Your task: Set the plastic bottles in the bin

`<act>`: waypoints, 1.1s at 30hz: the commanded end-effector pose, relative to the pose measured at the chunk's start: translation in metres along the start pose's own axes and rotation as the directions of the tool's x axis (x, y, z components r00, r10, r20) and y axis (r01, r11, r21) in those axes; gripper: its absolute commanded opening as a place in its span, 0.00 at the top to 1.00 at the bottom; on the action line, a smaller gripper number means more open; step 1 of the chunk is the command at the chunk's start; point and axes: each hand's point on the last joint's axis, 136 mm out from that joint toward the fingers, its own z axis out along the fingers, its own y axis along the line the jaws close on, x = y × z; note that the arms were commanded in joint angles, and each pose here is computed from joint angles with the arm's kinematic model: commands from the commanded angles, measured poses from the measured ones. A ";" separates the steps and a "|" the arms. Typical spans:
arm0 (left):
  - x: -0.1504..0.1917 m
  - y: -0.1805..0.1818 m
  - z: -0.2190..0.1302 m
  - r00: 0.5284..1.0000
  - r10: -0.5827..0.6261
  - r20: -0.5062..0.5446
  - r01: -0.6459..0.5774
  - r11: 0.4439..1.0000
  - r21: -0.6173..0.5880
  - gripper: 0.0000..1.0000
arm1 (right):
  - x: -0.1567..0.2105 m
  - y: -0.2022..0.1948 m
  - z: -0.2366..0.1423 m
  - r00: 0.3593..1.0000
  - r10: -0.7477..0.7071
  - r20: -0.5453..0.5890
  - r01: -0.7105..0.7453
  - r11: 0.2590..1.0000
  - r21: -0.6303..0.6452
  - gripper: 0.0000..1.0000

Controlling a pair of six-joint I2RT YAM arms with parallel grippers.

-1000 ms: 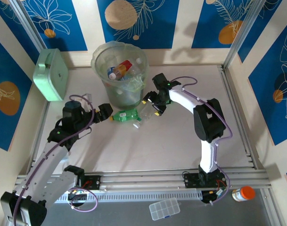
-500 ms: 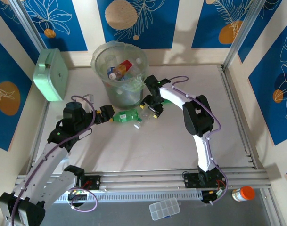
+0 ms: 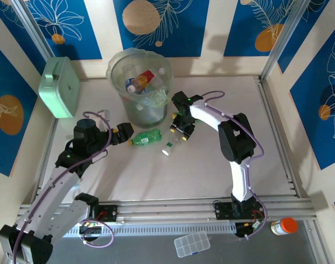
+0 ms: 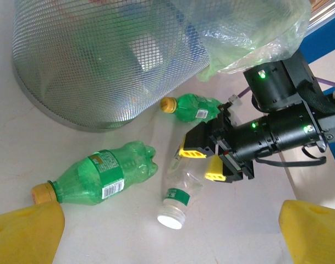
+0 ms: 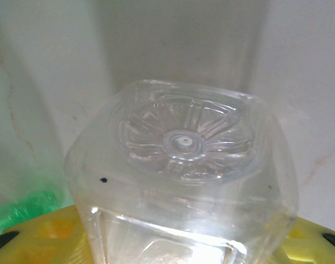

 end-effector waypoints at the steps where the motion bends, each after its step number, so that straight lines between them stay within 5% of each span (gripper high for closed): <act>1: 0.006 -0.006 0.003 0.999 0.024 -0.024 -0.023 0.999 0.040 0.01 | 0.006 0.005 -0.032 0.999 -0.022 0.027 0.024 0.995 -0.093 0.59; 8: 0.010 -0.029 0.008 0.995 0.023 -0.095 -0.008 0.989 0.149 0.01 | 0.026 0.034 -0.084 0.980 -0.183 0.080 0.200 0.894 -0.400 0.59; 11: 0.011 -0.045 0.010 0.991 0.007 -0.132 0.025 0.971 0.238 0.00 | 0.041 0.054 -0.119 0.949 -0.282 0.143 0.310 0.747 -0.588 0.60; 15: 0.012 -0.076 0.011 0.984 -0.002 -0.180 0.073 0.918 0.389 0.01 | 0.064 0.068 -0.179 0.884 -0.355 0.306 0.446 0.438 -0.781 0.60; 18: 0.015 -0.094 0.012 0.979 0.005 -0.202 0.090 0.884 0.458 0.01 | 0.078 0.065 -0.221 0.837 -0.354 0.416 0.513 0.244 -0.823 0.60; 24: 0.013 -0.133 0.008 0.980 0.032 -0.195 0.094 0.793 0.602 0.00 | 0.100 0.055 -0.263 0.778 -0.384 0.498 0.555 0.048 -0.830 0.60; 28: 0.006 -0.149 0.008 0.980 0.024 -0.195 0.114 0.739 0.664 0.00 | 0.116 0.048 -0.281 0.740 -0.408 0.534 0.569 -0.043 -0.821 0.61; 33: 0.002 -0.184 -0.008 0.978 0.056 -0.201 0.132 0.580 0.804 0.00 | 0.130 0.040 -0.292 0.708 -0.433 0.558 0.577 -0.100 -0.810 0.62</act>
